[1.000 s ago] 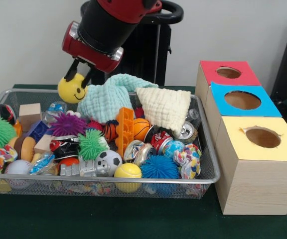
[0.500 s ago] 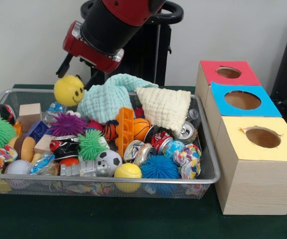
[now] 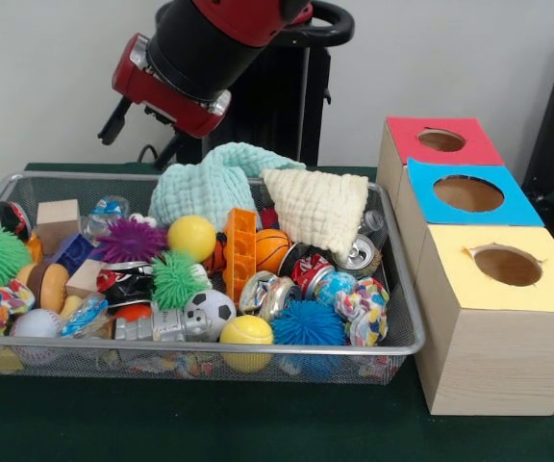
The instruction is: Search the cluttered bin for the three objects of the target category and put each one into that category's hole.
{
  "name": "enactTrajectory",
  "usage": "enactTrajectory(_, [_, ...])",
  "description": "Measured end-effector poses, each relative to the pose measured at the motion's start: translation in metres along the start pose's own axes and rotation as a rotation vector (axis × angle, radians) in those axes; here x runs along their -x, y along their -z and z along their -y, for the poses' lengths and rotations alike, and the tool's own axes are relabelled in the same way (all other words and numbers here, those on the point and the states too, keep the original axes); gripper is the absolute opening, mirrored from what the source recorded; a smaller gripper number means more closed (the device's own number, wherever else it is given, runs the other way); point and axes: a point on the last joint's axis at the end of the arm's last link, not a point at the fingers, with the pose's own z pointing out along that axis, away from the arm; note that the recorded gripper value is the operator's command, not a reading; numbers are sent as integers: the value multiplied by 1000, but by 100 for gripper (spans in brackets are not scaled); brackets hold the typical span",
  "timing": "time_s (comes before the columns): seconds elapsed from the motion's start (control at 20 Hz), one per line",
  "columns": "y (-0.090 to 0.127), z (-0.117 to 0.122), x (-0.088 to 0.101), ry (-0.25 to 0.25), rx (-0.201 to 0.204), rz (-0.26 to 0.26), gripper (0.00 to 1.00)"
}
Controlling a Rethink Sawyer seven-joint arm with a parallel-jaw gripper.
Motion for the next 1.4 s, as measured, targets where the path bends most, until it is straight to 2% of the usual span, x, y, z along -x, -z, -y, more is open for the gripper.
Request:
enactTrajectory(0.2, [-4,2,2,-7,14,20,100])
enactTrajectory(0.35, [-12,3,9,-28,67,72,100])
enactTrajectory(0.45, [-19,4,16,-48,110,128,100])
enactTrajectory(0.55, [-23,5,20,-58,130,165,100])
enactTrajectory(0.6, [-29,6,25,-70,151,207,100])
enactTrajectory(0.75, [-37,3,31,-85,183,259,100])
enactTrajectory(0.95, [-41,-1,35,-106,221,297,100])
enactTrajectory(1.0, [-42,-3,36,-121,246,314,100])
enactTrajectory(1.15, [-44,-5,39,-143,281,334,100])
enactTrajectory(1.4, [-50,-14,39,-173,337,314,100])
